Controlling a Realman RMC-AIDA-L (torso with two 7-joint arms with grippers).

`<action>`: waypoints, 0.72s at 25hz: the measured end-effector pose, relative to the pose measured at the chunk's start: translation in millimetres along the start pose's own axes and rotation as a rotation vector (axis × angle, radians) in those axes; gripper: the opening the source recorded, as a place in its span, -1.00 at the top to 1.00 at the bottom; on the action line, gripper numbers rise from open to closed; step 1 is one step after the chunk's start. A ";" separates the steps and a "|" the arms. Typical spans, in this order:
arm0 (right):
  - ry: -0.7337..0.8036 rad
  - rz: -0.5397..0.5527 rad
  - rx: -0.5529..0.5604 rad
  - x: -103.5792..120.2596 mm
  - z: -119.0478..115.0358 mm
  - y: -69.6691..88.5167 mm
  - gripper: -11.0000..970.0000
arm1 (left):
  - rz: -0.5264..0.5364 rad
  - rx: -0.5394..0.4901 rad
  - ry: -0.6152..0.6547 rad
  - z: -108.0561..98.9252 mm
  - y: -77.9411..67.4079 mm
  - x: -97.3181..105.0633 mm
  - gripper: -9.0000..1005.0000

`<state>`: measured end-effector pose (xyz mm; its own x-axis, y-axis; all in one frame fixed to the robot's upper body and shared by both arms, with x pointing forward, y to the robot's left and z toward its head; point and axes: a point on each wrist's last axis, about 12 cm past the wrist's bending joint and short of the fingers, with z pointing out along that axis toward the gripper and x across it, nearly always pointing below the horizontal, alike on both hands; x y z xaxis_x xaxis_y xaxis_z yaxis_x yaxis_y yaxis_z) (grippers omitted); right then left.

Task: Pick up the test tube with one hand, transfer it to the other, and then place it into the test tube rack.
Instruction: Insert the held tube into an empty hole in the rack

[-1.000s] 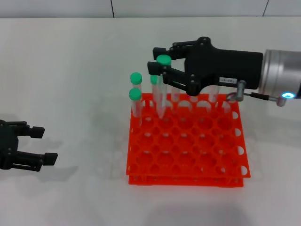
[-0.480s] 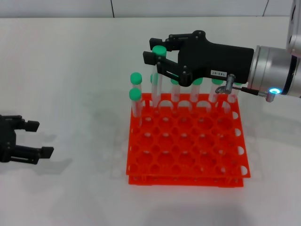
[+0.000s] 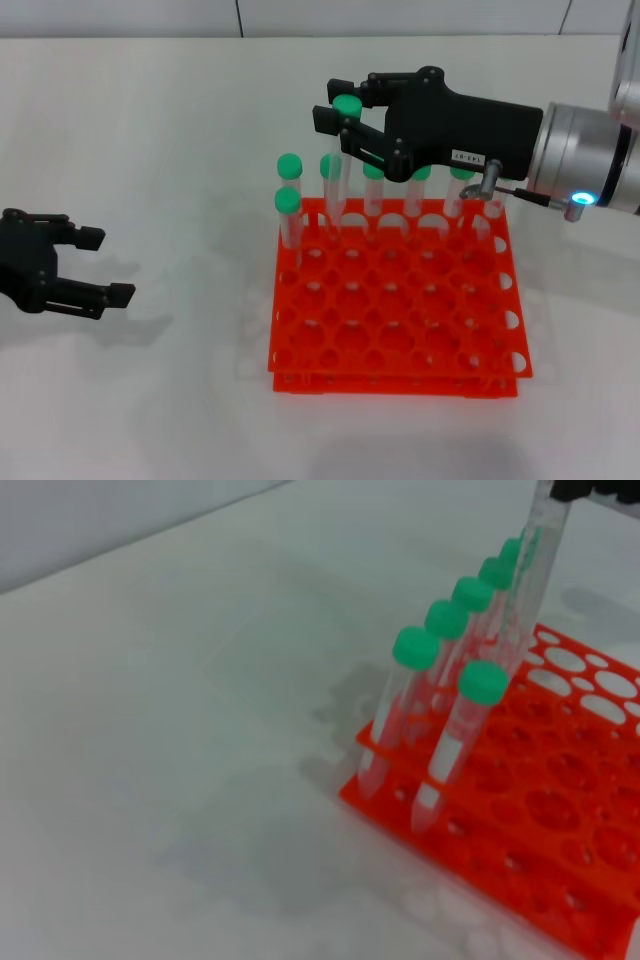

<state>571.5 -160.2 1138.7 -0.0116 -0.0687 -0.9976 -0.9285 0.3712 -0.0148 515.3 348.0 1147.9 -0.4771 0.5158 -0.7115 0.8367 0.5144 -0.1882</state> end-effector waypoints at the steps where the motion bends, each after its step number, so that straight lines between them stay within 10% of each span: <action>1: -0.001 0.003 0.001 1.6 -0.1 0.4 0.42 | 0.006 0.004 0.000 1.1 0.2 -1.8 -0.77; 18: -0.055 -0.016 0.017 13.6 3.5 7.5 0.42 | 0.070 0.061 0.051 18.6 -2.0 -0.9 -0.77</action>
<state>565.7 -155.1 1124.8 0.0237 -0.0239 -0.9994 -0.9220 0.3858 -0.0311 519.0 333.7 1136.3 -0.4286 0.5841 -0.6893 0.8826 0.4338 -0.1812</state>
